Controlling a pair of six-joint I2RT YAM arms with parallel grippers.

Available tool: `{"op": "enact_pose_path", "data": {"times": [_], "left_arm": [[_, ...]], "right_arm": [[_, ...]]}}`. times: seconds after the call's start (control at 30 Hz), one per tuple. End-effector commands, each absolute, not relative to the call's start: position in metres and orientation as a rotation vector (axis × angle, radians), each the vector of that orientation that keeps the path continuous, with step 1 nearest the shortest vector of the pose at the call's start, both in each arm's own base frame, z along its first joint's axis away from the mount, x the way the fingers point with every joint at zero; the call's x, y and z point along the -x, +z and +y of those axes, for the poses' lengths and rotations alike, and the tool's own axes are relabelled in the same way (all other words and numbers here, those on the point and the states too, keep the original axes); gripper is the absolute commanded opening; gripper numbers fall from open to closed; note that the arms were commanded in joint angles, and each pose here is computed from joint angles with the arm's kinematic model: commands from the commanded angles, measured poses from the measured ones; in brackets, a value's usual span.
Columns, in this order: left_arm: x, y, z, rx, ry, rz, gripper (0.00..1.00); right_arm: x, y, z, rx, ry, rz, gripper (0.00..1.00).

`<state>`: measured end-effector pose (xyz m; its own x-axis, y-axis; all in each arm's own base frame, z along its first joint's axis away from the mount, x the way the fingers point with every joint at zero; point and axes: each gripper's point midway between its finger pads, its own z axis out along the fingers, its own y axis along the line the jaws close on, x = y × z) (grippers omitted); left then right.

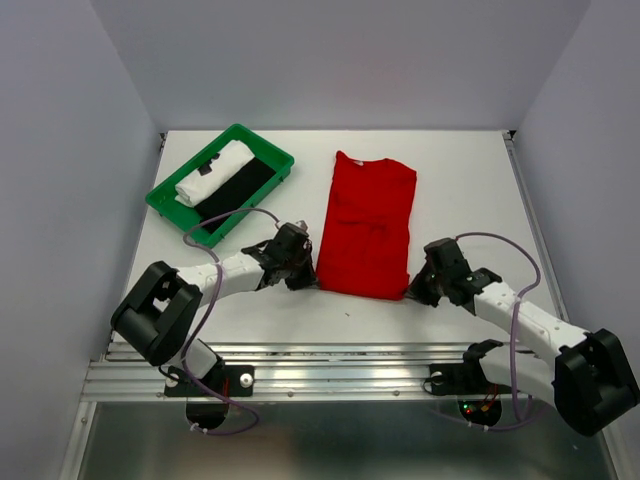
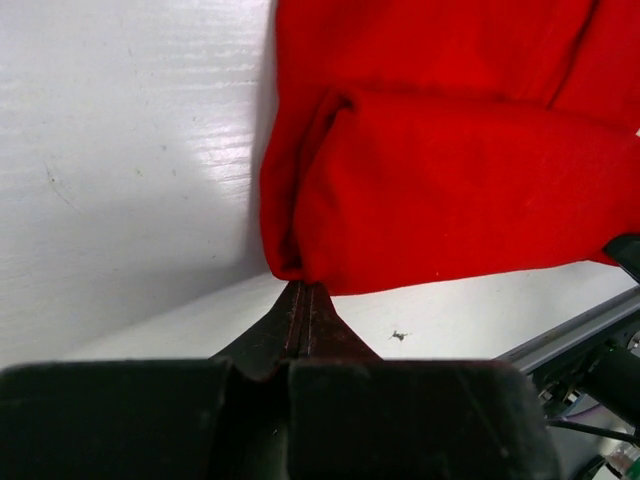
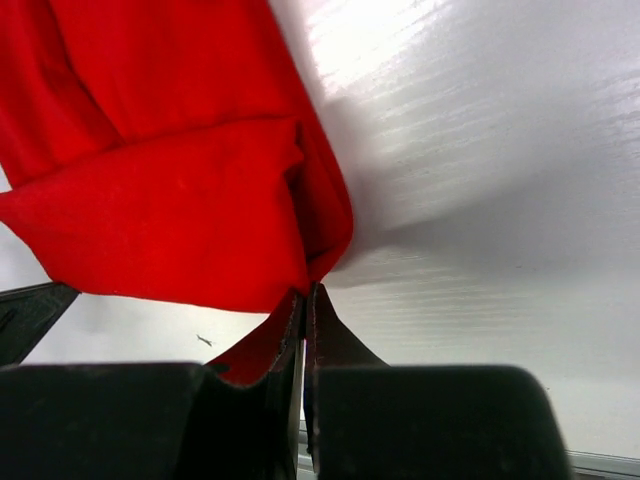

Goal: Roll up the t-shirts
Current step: Roll the T-shirt to the center of the board.

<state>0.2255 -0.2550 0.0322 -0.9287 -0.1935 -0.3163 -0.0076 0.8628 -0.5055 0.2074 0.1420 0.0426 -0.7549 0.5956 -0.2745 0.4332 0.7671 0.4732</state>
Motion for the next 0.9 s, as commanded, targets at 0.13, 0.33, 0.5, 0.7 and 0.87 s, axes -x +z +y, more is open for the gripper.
{"op": "enact_pose_path", "data": {"times": [0.13,0.33,0.5,0.7,0.87], "left_arm": [[-0.243,0.06,-0.26,0.138,-0.728,2.65,0.0],[-0.254,0.07,-0.261,0.148,-0.747,2.649,0.0],[-0.264,0.075,-0.259,0.162,-0.773,2.649,0.0],[-0.281,0.087,-0.261,0.152,-0.775,2.622,0.0],[-0.295,0.086,-0.261,0.139,-0.751,2.632,0.0]], "right_arm": [[-0.229,0.069,0.138,-0.772,0.482,2.477,0.02],[-0.239,0.078,0.136,-0.76,0.446,2.465,0.02],[-0.248,0.085,0.135,-0.75,0.418,2.449,0.02],[-0.262,0.093,0.136,-0.732,0.384,2.431,0.02],[-0.273,0.093,0.137,-0.706,0.343,2.443,0.03]]}}
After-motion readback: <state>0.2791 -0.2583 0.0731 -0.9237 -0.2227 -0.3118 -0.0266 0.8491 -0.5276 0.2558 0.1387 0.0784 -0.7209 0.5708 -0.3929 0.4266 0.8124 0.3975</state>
